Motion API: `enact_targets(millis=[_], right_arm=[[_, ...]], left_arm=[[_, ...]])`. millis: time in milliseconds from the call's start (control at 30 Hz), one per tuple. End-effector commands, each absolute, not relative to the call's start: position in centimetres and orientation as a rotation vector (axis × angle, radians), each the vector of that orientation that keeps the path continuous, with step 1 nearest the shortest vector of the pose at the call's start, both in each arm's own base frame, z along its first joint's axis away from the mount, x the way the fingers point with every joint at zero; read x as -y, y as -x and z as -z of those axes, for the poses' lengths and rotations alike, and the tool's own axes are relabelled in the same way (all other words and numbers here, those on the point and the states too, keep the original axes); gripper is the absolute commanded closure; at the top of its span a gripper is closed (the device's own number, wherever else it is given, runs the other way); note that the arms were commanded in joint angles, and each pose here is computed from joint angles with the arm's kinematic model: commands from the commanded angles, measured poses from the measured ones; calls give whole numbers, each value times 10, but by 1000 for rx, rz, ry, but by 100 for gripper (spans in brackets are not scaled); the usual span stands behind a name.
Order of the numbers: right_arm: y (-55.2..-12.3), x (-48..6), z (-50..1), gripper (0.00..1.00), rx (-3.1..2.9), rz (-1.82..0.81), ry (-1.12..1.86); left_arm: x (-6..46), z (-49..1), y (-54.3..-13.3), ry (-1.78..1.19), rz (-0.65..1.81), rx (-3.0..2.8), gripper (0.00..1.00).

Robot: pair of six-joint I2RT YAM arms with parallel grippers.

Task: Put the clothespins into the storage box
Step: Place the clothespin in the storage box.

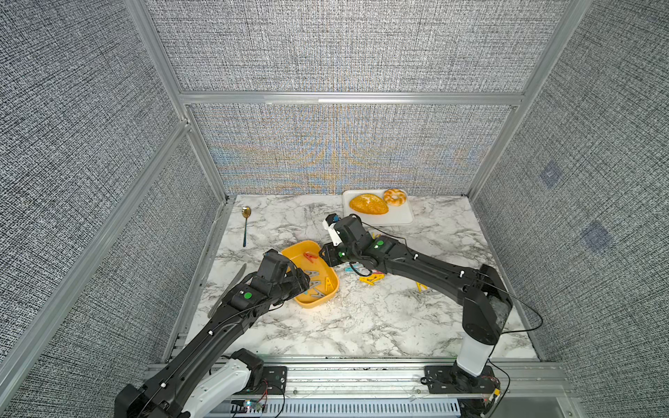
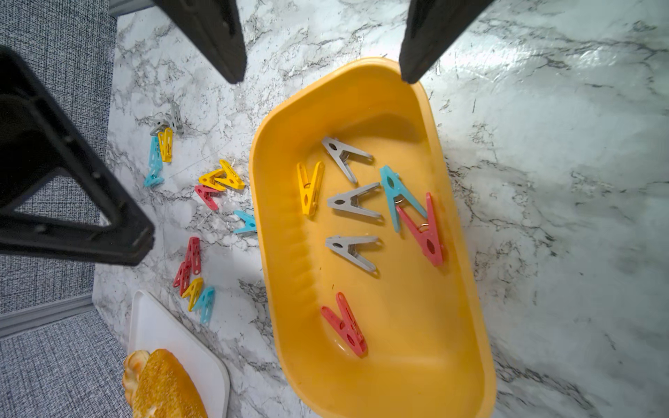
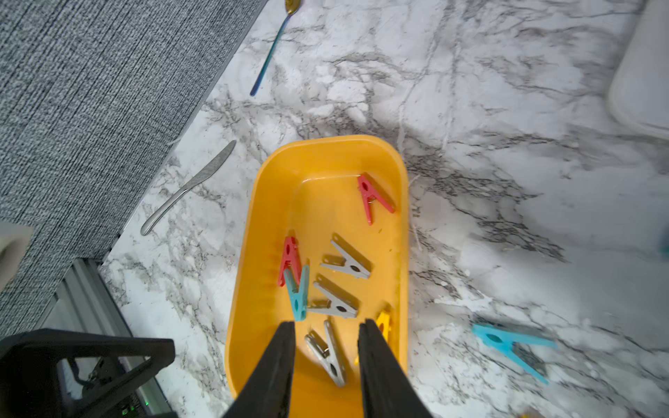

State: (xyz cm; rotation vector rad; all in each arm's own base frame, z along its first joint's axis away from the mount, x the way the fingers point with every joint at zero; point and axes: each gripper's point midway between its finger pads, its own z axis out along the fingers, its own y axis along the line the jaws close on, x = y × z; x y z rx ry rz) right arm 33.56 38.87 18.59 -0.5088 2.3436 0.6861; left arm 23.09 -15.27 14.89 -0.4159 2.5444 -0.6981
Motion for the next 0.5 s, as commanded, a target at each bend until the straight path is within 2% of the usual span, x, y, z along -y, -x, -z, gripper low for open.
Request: enact_targets(millis=[0, 167, 467], right_arm=[[-343, -365, -185, 65, -2347, -615, 446], [-351, -314, -172, 65, -2378, -508, 325], [-367, -215, -127, 64, -2438, -368, 16]], left_arm=[[172, -157, -237, 324, 792, -2549, 29], [199, -150, -243, 273, 891, -2585, 34], [248, -142, -242, 160, 939, -2607, 34]])
